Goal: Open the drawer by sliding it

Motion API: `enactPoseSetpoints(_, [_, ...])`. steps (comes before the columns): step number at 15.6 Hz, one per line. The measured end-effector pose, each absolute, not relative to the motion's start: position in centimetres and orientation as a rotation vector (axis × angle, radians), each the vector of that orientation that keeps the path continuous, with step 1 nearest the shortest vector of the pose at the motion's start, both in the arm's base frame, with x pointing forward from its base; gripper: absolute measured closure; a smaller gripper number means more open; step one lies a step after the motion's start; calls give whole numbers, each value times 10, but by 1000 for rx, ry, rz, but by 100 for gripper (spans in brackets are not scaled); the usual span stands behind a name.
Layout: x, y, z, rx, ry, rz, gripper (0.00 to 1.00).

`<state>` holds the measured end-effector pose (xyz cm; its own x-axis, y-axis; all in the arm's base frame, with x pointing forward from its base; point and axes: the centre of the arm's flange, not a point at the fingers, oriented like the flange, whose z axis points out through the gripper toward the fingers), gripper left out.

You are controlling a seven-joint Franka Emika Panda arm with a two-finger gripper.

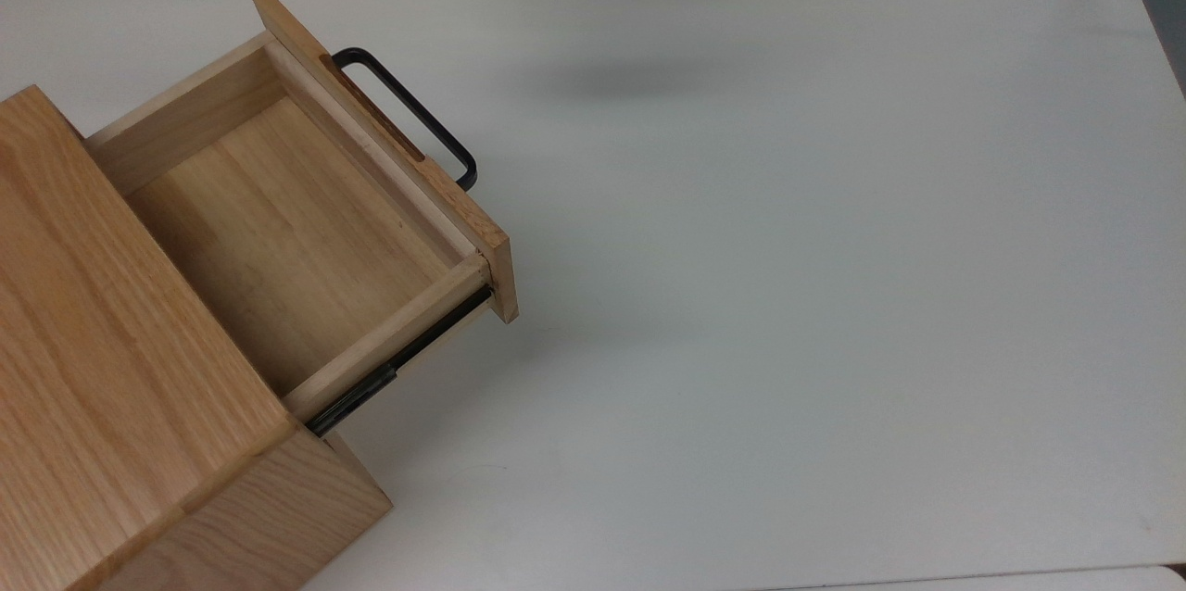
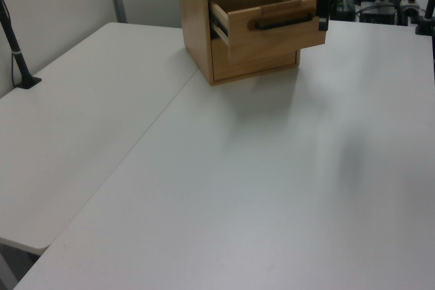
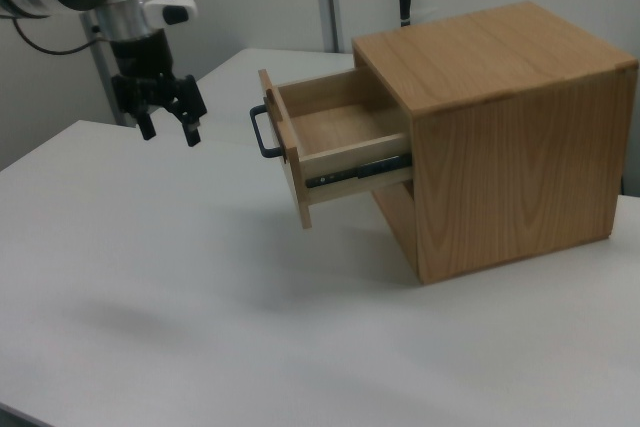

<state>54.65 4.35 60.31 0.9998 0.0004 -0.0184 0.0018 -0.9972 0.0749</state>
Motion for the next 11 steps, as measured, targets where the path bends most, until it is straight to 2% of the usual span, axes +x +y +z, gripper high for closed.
enactPoseSetpoints(3, [548,18,603,3068,-66,-32,0])
enactPoseSetpoints(11, [548,14,600,3101,-31,-48,0])
